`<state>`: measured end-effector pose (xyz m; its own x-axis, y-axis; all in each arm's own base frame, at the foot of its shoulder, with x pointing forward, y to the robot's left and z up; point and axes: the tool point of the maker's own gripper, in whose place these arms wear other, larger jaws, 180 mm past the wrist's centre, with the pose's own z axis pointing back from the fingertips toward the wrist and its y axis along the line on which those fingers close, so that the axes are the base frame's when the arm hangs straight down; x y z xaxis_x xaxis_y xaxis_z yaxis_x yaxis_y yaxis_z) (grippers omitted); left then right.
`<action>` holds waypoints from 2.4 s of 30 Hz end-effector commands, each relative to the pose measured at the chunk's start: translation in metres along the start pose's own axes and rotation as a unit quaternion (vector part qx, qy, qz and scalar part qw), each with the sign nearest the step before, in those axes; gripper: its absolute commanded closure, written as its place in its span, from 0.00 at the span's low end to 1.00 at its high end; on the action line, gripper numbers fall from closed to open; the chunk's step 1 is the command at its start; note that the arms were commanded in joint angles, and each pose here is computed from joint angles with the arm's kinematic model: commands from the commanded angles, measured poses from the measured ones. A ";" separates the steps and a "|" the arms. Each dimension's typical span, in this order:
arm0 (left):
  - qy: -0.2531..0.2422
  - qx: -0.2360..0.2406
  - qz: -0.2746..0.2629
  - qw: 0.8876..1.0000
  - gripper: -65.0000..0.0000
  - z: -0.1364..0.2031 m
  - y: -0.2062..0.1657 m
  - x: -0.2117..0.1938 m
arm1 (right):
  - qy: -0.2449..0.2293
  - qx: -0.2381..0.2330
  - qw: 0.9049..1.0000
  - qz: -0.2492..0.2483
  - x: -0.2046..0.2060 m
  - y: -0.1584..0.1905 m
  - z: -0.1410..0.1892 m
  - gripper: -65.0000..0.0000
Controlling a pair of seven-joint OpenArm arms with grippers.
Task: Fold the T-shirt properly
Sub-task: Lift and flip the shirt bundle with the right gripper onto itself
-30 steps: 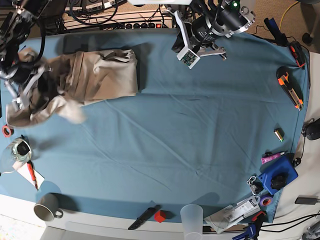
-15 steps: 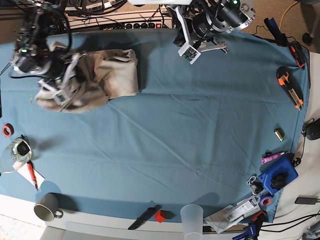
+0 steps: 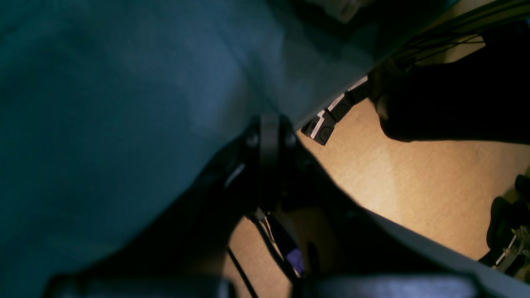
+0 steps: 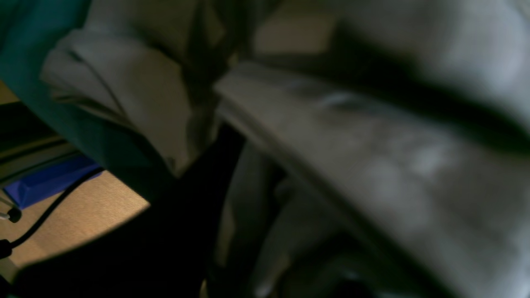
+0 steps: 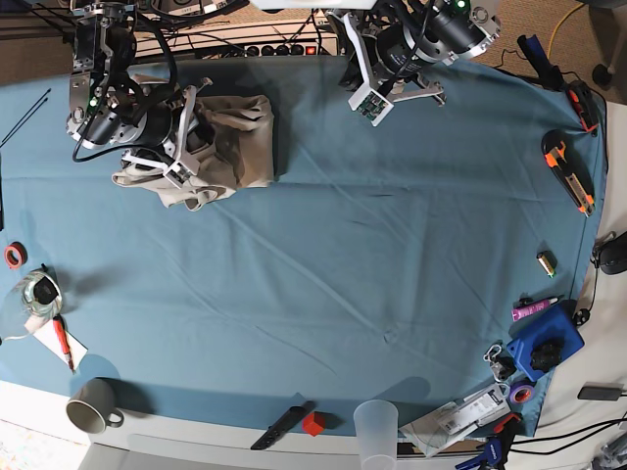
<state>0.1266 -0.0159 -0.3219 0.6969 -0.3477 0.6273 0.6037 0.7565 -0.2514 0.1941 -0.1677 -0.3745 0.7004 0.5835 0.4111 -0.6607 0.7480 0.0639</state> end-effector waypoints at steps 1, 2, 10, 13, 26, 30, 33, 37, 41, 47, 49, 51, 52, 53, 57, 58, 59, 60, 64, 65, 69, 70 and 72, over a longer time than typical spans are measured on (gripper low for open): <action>-0.020 -0.006 -0.001 1.000 1.00 0.004 -0.004 0.008 | -0.020 -0.008 1.000 0.013 0.011 -0.002 0.008 0.76; -0.022 -0.007 0.000 1.000 1.00 0.004 -0.005 0.008 | -0.027 -0.013 0.999 0.022 0.017 -0.001 0.012 0.76; -0.028 -0.010 0.003 1.000 1.00 0.005 -0.008 0.006 | -0.123 -0.074 0.985 0.094 0.069 0.007 0.063 0.76; -0.020 -0.013 0.008 1.000 1.00 0.005 -0.011 0.001 | -0.141 -0.057 0.984 0.095 0.075 0.015 0.065 0.76; -0.027 -0.018 0.025 0.999 1.00 0.004 -0.018 0.004 | -0.156 -0.013 0.983 0.096 0.080 0.030 0.067 0.76; -0.026 -0.019 0.025 0.999 1.00 0.004 -0.018 0.003 | -0.182 -0.030 0.978 0.097 0.093 0.021 0.075 0.76; -0.024 -0.018 0.025 0.999 1.00 0.004 -0.018 0.003 | -0.174 -0.076 0.979 0.080 0.089 0.000 0.079 0.76; -0.025 -0.019 0.026 0.999 1.00 0.004 -0.018 0.003 | -0.174 -0.100 0.978 0.064 0.086 -0.012 0.084 0.76; -0.026 -0.019 0.027 0.999 1.00 0.004 -0.018 0.004 | -0.121 -0.086 0.989 0.025 0.057 -0.019 0.067 0.76; -0.026 -0.019 0.026 0.999 1.00 0.004 -0.018 0.004 | -0.058 -0.034 0.996 -0.058 0.009 -0.020 0.033 0.76; -0.027 -0.018 0.026 0.999 1.00 0.004 -0.018 0.004 | -0.042 -0.026 0.996 -0.073 -0.003 -0.020 0.026 0.76; -0.028 -0.018 0.026 0.999 1.00 0.004 -0.018 0.004 | -0.020 -0.026 0.995 -0.090 -0.017 -0.024 0.018 0.76; -0.028 -0.018 0.026 0.999 1.00 0.004 -0.018 0.005 | -0.007 -0.025 0.995 -0.100 -0.025 -0.027 0.014 0.76; -0.028 -0.018 0.026 0.999 1.00 0.004 -0.018 0.005 | 0.006 -0.023 0.994 -0.110 -0.035 -0.028 0.009 0.76; -0.032 -0.018 0.025 0.999 1.00 0.004 -0.017 0.007 | 0.027 -0.009 0.990 -0.139 -0.051 -0.031 -0.002 0.76; -0.034 -0.018 0.025 0.999 1.00 0.004 -0.017 0.007 | 0.019 -0.009 0.990 -0.136 -0.046 -0.032 -0.001 0.76; -0.036 -0.018 0.025 0.999 1.00 0.004 -0.017 0.008 | 0.004 -0.007 0.991 -0.130 -0.037 -0.033 0.003 0.76; -0.038 -0.018 0.025 0.999 1.00 0.004 -0.017 0.008 | -0.016 -0.003 0.993 -0.120 -0.024 -0.033 0.009 0.76; -0.038 -0.018 0.025 0.999 1.00 0.004 -0.017 0.008 | -0.095 -0.014 0.994 -0.059 0.031 -0.037 0.040 0.76; -0.038 -0.018 0.025 0.999 1.00 0.004 -0.017 0.008 | -0.105 -0.031 0.993 -0.050 0.040 -0.043 0.044 0.76; -0.035 -0.013 0.022 0.999 1.00 0.004 -0.015 0.007 | -0.150 -0.066 0.985 -0.049 0.065 -0.067 0.050 0.76; -0.032 -0.005 0.018 0.999 1.00 0.004 -0.012 0.006 | -0.152 -0.064 0.985 -0.057 0.066 -0.072 0.047 0.76; -0.025 0.023 0.003 0.999 1.00 0.004 -0.003 0.004 | -0.146 -0.055 0.984 -0.084 0.061 -0.080 0.036 0.76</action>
<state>0.1246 -0.0129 -0.3247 0.6941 -0.3373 0.6360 0.5760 0.7902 -0.2095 0.2725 -0.2030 -0.3336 0.7099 0.3431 0.6151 -0.4880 0.8693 0.0783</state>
